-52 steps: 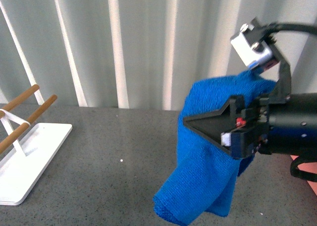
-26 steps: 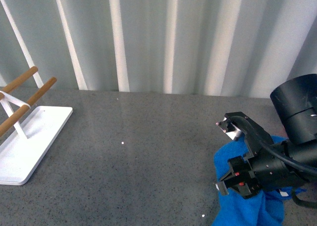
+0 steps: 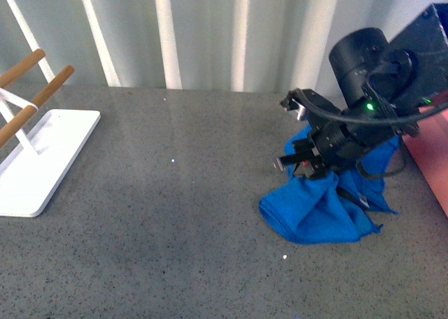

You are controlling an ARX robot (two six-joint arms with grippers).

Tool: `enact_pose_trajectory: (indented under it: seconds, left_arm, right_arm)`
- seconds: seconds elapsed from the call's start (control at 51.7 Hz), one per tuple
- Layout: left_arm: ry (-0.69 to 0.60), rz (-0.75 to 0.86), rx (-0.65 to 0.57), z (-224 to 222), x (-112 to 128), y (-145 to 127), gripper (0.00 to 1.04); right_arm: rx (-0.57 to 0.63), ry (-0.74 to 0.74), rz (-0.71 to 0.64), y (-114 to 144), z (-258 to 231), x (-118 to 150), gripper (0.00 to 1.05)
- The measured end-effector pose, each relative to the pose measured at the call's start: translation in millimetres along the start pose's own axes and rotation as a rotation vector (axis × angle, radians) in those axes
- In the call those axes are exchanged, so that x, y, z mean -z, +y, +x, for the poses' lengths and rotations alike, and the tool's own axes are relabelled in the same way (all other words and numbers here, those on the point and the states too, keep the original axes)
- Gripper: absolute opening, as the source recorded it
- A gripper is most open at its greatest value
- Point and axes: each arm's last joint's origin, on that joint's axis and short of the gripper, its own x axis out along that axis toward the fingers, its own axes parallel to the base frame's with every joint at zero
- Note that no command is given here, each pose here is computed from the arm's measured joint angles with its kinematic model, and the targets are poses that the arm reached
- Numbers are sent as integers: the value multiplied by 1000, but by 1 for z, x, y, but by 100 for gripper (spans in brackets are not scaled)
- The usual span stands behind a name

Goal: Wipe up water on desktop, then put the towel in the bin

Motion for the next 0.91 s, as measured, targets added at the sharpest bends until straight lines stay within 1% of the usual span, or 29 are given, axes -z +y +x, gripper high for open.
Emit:
enact_pose_trajectory:
  seconds: [0.135,0.329,0.503,0.638,0.716,0.909]
  left_arm:
    - [0,0,0,0,0,0,98]
    - [0,0,0,0,0,0,98]
    - [0,0,0,0,0,0,98]
    - [0,0,0,0,0,0,98]
    - [0,0,0,0,0,0,98]
    - [0,1,0,0,0,0,98]
  right_arm:
    - [9,-13,-55,20,16,-32,6]
    - [-11,-31,-124,55,28,-47,6]
    - [-61,-29,-184,86,34,-48,6]
    - [-109,-26,-221,102,35,-44,6]
    - [-136,-25,-237,106,35,-42,6]
    - [-191,-20,-249,105,30,-34,6]
